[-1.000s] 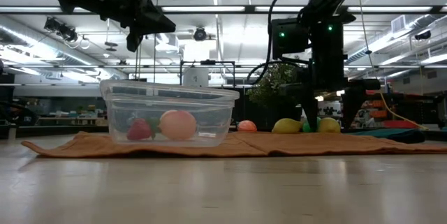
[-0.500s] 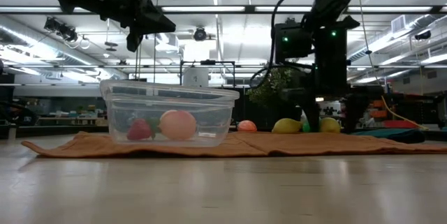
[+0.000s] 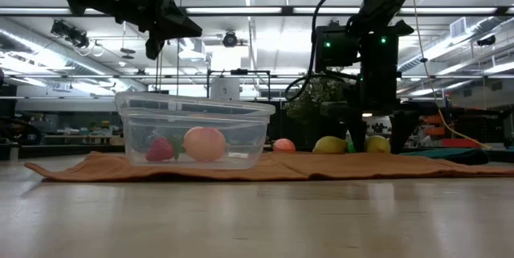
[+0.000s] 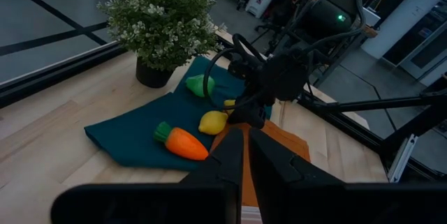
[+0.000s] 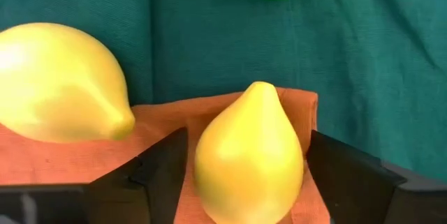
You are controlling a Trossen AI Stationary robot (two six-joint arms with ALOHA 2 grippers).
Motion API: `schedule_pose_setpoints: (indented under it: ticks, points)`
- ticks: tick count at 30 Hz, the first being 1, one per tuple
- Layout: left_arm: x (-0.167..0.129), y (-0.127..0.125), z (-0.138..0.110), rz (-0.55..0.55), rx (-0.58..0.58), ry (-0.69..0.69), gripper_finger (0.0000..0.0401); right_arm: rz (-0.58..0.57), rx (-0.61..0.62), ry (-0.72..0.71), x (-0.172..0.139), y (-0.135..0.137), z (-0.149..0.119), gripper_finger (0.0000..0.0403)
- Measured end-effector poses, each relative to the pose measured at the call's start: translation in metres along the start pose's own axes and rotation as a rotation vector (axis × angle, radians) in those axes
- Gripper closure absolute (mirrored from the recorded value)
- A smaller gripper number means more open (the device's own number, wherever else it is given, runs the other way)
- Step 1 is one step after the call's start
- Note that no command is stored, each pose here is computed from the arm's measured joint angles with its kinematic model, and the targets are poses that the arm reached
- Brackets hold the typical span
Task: Pick and placing Produce into tupperware
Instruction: Put the right yellow lemon into the transparent bin
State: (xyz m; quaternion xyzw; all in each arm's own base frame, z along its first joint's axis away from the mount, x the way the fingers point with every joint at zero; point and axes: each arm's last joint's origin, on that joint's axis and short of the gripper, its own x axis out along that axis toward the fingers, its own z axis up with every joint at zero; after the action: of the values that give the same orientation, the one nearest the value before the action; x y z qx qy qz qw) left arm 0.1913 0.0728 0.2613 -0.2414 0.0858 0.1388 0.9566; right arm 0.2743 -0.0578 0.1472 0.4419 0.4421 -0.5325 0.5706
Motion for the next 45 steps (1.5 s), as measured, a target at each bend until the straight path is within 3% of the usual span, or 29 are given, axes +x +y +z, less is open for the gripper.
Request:
schedule_pose_setpoints:
  ticks: [11,25,30,39,45]
  points:
    - [0.000,0.000,0.000,0.000,0.000,0.000,0.0361,0.003,-0.005,-0.002,0.000,0.000,0.000,0.0242]
    - [0.000,0.000,0.000,0.000,0.000,0.000,0.0365,0.016,-0.023,-0.007,-0.009,0.003,0.003,0.0241]
    - [0.000,0.000,0.000,0.000,0.000,0.000,0.0361,0.070,-0.017,-0.024,-0.026,0.002,0.006,0.0239]
    - [0.000,0.000,0.000,0.000,0.000,0.000,0.0373,0.264,-0.021,-0.070,-0.080,-0.013,0.001,0.0239]
    - [0.000,0.000,0.000,0.000,0.001,0.000,0.0363,0.222,-0.048,-0.095,-0.101,-0.037,-0.003,0.0239]
